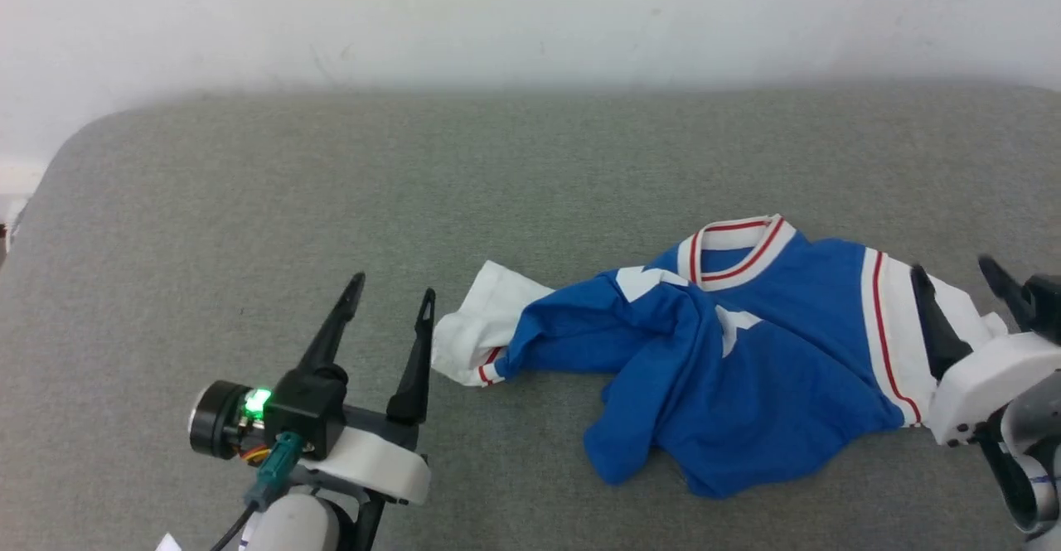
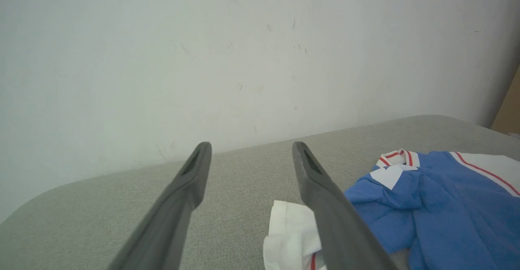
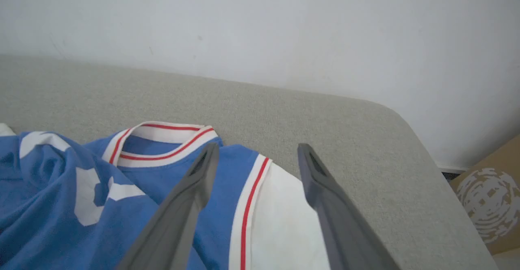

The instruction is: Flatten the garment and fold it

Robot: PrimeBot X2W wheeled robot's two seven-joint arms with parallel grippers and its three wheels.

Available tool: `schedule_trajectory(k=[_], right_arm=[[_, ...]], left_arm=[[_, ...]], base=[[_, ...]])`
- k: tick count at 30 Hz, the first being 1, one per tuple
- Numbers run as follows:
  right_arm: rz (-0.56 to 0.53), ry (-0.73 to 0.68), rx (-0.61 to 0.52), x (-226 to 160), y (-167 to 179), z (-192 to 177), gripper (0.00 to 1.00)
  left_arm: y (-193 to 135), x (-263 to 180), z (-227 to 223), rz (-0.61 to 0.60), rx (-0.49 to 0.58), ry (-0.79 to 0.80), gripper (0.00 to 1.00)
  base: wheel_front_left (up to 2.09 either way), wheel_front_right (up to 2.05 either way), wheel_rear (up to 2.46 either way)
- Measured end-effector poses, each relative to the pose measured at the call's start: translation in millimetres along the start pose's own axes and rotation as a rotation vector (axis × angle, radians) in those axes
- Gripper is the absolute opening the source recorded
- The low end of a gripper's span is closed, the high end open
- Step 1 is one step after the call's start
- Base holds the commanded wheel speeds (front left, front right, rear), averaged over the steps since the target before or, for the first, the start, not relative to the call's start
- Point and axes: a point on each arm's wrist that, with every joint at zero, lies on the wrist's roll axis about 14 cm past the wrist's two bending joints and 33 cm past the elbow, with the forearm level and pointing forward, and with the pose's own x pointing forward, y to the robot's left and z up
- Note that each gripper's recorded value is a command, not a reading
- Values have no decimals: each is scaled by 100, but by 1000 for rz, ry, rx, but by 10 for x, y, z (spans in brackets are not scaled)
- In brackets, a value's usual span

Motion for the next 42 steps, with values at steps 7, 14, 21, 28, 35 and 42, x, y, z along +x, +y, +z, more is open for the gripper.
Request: schedule_trajectory(k=[7,14,21,28,35,42], right_arm=[[4,-289,64,-226,157,350,100],[-49,-324,115,-358,163,208,100],[-103,-287,122,-366,38,37,100],[-149,-232,142,-352,-61,-194,100],[-194,-172,151,-329,-171,-417,100],[-215,-146,153,-271,-230,-519,100]], left_arm=[[-234,122,-317,-143,-8,116,100],[-429,607,-522,-330,139,320,100],[-523,898,-857,-508,253,642,100],[-390,846,-1293,-589,334,1036,100],[-539,891,-1476,-674,334,1199,100],[-543,805,-1744,-709,330,1356,100]], base=[[0,0,0],[0,0,0],[0,0,0],[0,0,0],[0,0,0],[0,0,0]])
